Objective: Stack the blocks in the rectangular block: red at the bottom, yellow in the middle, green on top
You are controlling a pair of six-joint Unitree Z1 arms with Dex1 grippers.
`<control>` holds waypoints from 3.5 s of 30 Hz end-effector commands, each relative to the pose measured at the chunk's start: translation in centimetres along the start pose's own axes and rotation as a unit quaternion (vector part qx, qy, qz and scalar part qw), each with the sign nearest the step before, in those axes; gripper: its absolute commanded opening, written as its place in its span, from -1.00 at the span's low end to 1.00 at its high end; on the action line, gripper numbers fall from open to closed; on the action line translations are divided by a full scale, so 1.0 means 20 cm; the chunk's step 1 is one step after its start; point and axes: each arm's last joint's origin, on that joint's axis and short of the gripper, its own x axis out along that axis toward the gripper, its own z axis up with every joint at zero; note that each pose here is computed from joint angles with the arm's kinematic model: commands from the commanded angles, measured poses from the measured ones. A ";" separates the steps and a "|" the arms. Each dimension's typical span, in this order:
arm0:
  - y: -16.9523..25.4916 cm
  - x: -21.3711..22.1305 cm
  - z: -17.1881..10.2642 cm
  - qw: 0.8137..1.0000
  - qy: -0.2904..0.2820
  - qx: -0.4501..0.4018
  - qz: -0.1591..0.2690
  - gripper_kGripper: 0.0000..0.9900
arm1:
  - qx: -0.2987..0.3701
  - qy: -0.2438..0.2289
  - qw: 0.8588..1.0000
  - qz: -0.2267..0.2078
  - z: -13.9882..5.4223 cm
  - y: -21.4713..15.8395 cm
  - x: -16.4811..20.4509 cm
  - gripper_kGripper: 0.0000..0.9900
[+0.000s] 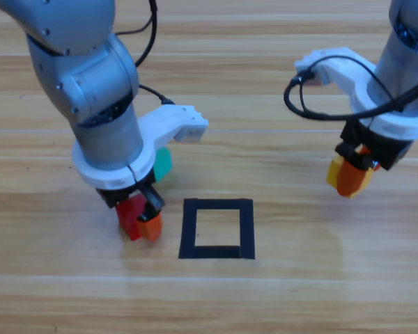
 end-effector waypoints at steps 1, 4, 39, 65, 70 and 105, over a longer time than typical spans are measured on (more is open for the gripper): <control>-0.03 0.13 -0.01 1.000 0.028 0.002 -0.002 1.00 | 0.003 0.009 1.000 -0.002 -0.06 -0.02 0.06 -0.99; -0.03 0.15 -0.01 1.000 0.029 0.002 -0.002 1.00 | 0.004 0.006 1.000 -0.003 -0.07 -0.02 0.05 -0.98; -0.09 -0.02 0.17 0.970 -0.020 -0.242 -0.001 -0.71 | 0.005 0.008 1.000 0.007 -0.05 -0.02 0.11 -0.99; -0.34 0.08 0.39 0.922 0.024 -0.386 -0.004 -0.76 | 0.010 0.013 1.000 0.009 -0.04 -0.02 0.17 -0.98; -0.36 0.10 0.40 0.922 0.025 -0.387 -0.005 -0.76 | 0.012 0.015 1.000 0.009 -0.04 -0.02 0.18 -0.98; -0.47 0.22 0.44 0.923 0.034 -0.382 0.007 -0.76 | 0.015 0.024 0.999 0.017 -0.04 -0.02 0.21 -0.98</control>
